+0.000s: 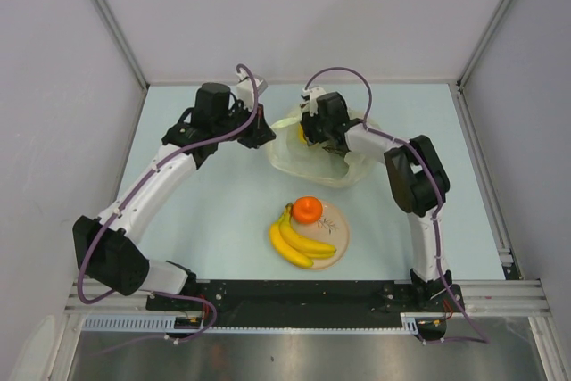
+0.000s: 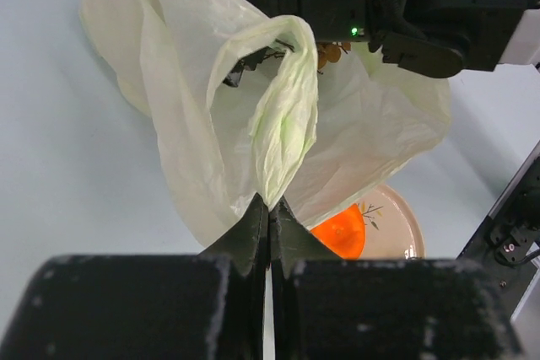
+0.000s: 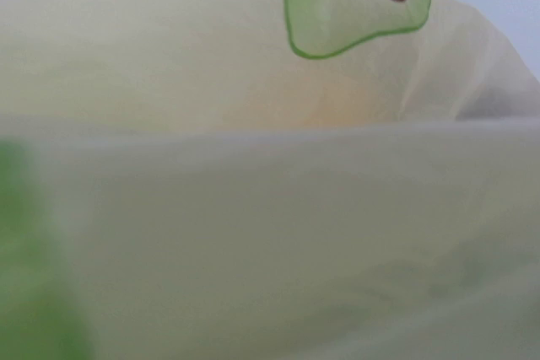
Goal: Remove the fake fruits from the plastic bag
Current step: Take out the fake fruit from the plastic bag, then place the fake fruit on the plate.
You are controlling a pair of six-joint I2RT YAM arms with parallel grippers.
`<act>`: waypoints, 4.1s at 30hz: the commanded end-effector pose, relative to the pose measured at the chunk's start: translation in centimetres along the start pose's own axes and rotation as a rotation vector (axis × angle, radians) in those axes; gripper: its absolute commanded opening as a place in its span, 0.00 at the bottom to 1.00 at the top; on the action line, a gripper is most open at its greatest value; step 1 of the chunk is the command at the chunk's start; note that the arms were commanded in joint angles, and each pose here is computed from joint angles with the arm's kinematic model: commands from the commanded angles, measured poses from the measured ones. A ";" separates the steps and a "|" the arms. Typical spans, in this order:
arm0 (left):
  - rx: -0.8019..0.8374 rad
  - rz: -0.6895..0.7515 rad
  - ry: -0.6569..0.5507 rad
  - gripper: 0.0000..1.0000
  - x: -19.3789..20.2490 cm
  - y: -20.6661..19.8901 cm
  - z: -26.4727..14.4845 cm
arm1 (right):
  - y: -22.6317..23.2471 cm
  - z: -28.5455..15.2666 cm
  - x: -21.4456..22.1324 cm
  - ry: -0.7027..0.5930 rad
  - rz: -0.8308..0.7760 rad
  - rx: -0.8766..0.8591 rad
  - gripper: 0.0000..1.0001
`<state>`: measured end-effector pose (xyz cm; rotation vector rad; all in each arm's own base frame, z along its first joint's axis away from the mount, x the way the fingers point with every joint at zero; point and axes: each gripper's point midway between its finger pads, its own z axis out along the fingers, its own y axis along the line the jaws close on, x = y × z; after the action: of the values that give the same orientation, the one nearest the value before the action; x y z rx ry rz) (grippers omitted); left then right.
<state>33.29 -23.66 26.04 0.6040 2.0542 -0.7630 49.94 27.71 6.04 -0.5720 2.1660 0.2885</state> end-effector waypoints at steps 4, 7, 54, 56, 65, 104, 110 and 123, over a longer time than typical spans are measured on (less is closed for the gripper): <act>0.013 0.030 -0.046 0.00 -0.8 -0.6 -0.4 | 2.5 -6.3 -5.9 -0.111 -0.081 -0.111 0.47; 0.014 0.025 -0.053 0.00 -0.9 -0.6 -0.4 | 3.3 -7.5 -5.5 -0.109 -0.122 -0.132 0.43; 0.014 -0.051 -0.043 0.00 0.1 -0.4 -0.3 | 9.1 -29.0 14.2 -0.092 -0.739 -0.444 0.35; 0.011 -0.051 -0.043 0.00 0.1 -0.4 -0.2 | 8.9 -28.6 15.1 -0.069 -0.745 -0.448 0.35; 0.003 -0.049 -0.033 0.00 0.5 -0.1 -0.1 | 10.5 -27.4 16.6 -0.084 -0.833 -0.550 0.35; -0.006 -0.029 -0.008 0.00 0.9 0.2 0.9 | 12.8 -24.0 18.2 -0.208 -1.149 -0.764 1.00; -0.004 -0.027 -0.005 0.00 0.9 0.2 0.9 | 11.4 -27.2 14.6 -0.321 -1.233 -0.654 1.00; 0.018 -0.023 -0.033 0.00 -0.5 -0.2 1.2 | 9.4 -31.5 -0.5 -0.556 -0.742 -0.325 0.94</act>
<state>33.31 -23.92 22.99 0.5504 2.1265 -0.7902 19.04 21.51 20.80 -1.5761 1.1328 0.3044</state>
